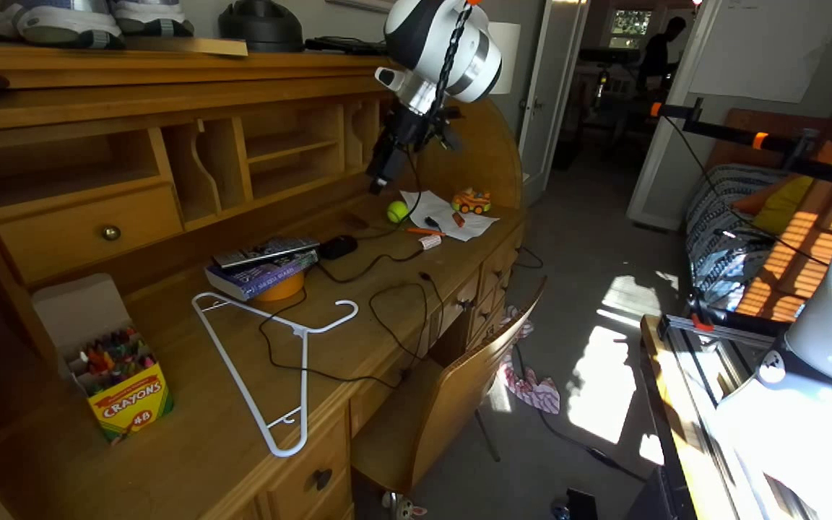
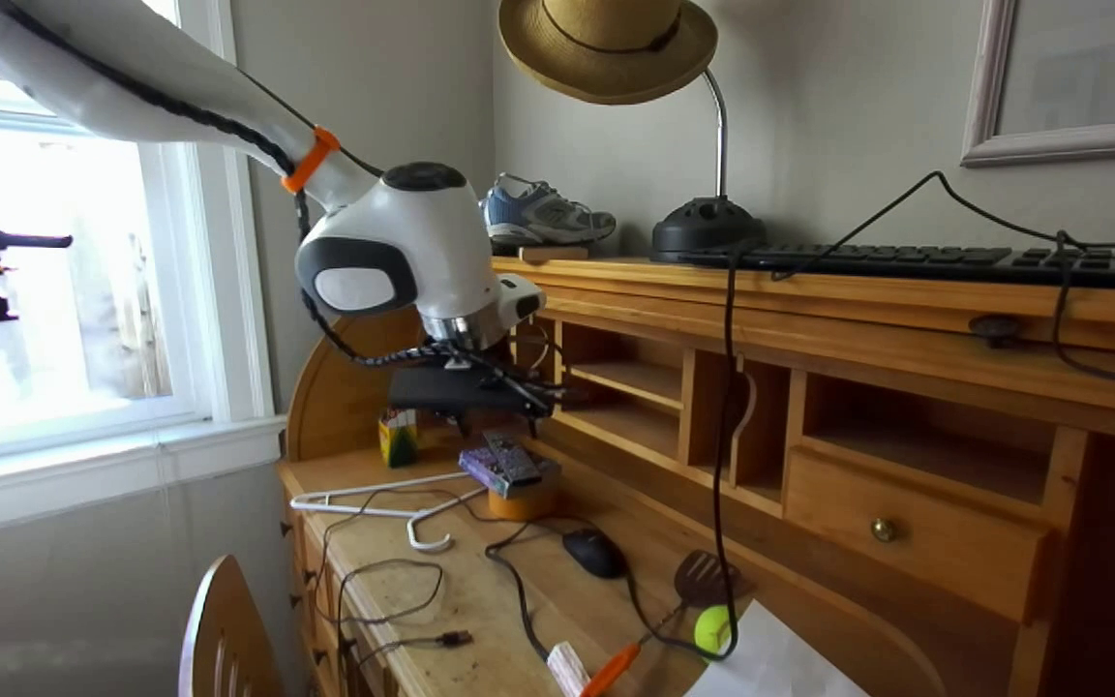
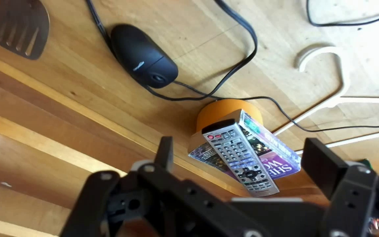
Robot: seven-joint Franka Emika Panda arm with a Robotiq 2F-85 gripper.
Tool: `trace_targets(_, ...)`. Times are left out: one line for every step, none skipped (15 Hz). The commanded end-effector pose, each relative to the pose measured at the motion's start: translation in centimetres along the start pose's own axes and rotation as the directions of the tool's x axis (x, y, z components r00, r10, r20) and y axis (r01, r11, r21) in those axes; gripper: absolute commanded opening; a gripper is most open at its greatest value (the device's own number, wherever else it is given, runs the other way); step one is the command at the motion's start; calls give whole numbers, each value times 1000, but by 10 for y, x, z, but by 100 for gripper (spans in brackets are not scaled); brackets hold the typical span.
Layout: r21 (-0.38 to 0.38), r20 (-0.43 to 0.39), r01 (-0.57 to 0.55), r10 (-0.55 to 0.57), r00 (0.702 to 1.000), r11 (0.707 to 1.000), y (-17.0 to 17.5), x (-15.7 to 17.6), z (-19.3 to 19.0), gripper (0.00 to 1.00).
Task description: Put the remote on top of the book
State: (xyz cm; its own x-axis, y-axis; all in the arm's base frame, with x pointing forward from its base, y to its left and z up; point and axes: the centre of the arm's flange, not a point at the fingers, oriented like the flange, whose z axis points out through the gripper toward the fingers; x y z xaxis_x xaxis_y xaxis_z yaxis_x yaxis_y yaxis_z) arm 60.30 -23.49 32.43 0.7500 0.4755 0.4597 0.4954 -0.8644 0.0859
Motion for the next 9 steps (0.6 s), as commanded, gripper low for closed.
trace_targets(-4,90,-181,180,979,984,-43,4,-81,100)
trace_targets(-8,110,-224,224,968,974,-45,5,-95,100)
trace_targets(-17,132,-269,269,954,963,-46,5,-111,100)
trace_targets(-29,150,-313,314,938,949,-48,4,-123,100)
trace_targets(-48,163,-357,360,919,933,-47,3,-135,100)
trace_targets(-66,183,-397,402,897,915,-46,1,-146,100)
trace_targets(-79,207,-434,440,874,898,-44,0,-157,100)
trace_targets(-59,263,-449,448,854,891,-40,0,-166,100)
trace_targets(-12,305,-464,445,842,886,-39,2,-175,100)
